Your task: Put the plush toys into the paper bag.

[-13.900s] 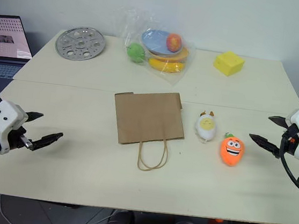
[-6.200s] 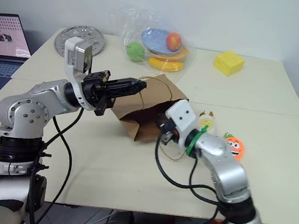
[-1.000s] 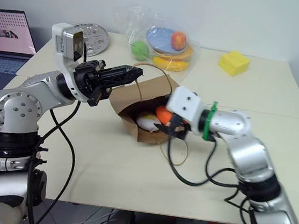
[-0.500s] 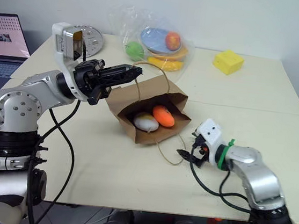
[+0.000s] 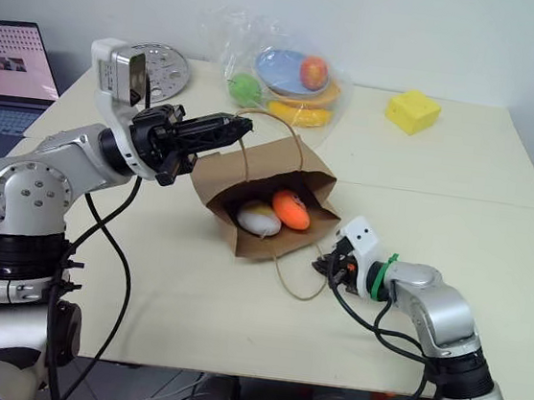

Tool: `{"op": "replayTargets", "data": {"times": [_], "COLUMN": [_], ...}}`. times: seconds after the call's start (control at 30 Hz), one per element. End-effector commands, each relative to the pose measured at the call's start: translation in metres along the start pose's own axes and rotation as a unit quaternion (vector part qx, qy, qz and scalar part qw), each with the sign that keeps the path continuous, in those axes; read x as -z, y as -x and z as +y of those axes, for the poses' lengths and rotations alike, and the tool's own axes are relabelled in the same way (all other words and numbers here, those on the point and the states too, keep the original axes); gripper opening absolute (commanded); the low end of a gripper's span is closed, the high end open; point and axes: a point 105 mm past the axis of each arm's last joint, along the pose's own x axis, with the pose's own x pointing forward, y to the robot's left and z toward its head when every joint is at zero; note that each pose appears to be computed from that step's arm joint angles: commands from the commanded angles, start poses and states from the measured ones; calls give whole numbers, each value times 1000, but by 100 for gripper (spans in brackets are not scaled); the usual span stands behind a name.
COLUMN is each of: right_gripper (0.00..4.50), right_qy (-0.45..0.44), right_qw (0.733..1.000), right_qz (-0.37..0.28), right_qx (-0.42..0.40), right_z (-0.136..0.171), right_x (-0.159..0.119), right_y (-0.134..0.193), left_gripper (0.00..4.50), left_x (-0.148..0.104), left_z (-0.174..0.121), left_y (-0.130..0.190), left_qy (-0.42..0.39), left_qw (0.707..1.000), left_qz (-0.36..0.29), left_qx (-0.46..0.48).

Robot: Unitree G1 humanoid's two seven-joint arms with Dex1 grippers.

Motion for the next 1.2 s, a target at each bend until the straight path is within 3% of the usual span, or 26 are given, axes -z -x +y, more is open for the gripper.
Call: {"op": "replayTargets", "data": {"times": [0.03, 0.2, 0.33, 0.47, 1.0, 1.07, 1.2], "right_gripper": [6, 6, 6, 6, 6, 43, 171], "right_qy": [-11, -29, -39, -49, -77, -66, -44], "right_qw": [998, 995, 987, 984, 982, 983, 984], "right_qz": [-55, -91, -145, -166, -169, -171, -173], "right_qx": [-19, -38, -50, -43, -4, 0, 2], "right_z": [8, 16, 13, 8, -2, -1, 2], "right_x": [-30, -55, -104, -126, -129, -132, -139], "right_y": [20, 42, 76, 85, 71, 73, 77], "left_gripper": [0, 0, 0, 0, 0, 0, 97], "left_x": [-18, -24, -30, -29, -22, -18, -21], "left_z": [-4, 0, 13, 28, 41, 44, 43], "left_y": [-6, -7, -22, -30, -37, -35, -27], "left_qy": [-39, -49, -66, -73, -78, -95, -115], "left_qw": [999, 998, 997, 997, 997, 995, 993], "left_qz": [-17, -21, -25, -25, -13, 3, 14], "left_qx": [17, 18, 22, 16, 25, 8, 0]}}
